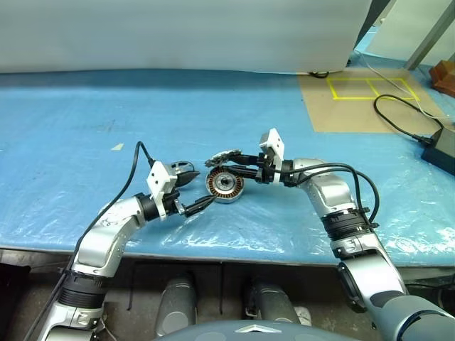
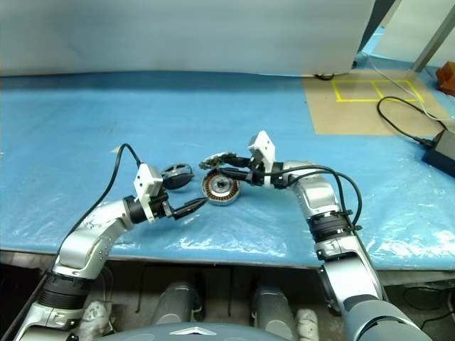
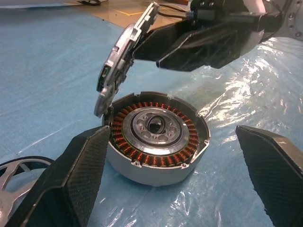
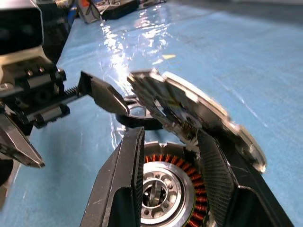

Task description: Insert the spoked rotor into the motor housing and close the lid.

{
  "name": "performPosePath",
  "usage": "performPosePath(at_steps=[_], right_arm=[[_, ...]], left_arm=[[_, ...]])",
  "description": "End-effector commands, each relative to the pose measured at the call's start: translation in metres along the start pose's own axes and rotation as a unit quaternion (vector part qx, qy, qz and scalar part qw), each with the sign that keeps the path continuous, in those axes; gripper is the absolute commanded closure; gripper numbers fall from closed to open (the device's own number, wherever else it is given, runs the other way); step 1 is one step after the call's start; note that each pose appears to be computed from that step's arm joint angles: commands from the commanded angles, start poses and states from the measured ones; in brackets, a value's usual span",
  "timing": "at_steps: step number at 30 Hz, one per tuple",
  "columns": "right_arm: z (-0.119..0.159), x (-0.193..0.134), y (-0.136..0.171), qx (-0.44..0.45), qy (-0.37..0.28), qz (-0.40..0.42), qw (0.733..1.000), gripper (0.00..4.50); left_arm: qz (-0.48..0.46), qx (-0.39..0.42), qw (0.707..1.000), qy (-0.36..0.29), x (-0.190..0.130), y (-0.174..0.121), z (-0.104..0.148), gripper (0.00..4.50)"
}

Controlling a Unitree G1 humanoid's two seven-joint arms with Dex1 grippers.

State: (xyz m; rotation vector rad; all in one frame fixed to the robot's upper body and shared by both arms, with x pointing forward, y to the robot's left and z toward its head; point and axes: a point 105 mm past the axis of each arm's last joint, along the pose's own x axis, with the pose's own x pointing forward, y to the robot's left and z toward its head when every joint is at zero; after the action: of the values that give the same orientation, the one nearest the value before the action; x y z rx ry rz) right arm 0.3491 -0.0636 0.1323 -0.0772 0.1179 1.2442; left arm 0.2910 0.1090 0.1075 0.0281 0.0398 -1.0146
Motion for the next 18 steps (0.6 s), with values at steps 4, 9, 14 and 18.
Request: performPosePath(at_steps=[4,9,14,18], right_arm=[[0.008,-0.003,0.021,-0.012,0.0,0.047,0.999,4.47],[-0.008,-0.004,0.031,0.002,0.035,0.07,0.997,4.47],[-0.014,-0.001,0.034,0.004,0.05,0.076,0.996,4.47],[-0.012,0.005,0.03,-0.002,0.045,0.068,0.997,4.47]], left_arm=[[-0.007,0.007,1.0,-0.01,0.002,0.0,0.006,0.0],[-0.008,0.008,1.0,-0.01,0.003,0.0,0.007,0.0],[-0.007,0.009,1.0,-0.01,0.002,0.0,0.008,0.0],[-0.006,0.009,1.0,-0.009,0.002,0.0,0.008,0.0]])
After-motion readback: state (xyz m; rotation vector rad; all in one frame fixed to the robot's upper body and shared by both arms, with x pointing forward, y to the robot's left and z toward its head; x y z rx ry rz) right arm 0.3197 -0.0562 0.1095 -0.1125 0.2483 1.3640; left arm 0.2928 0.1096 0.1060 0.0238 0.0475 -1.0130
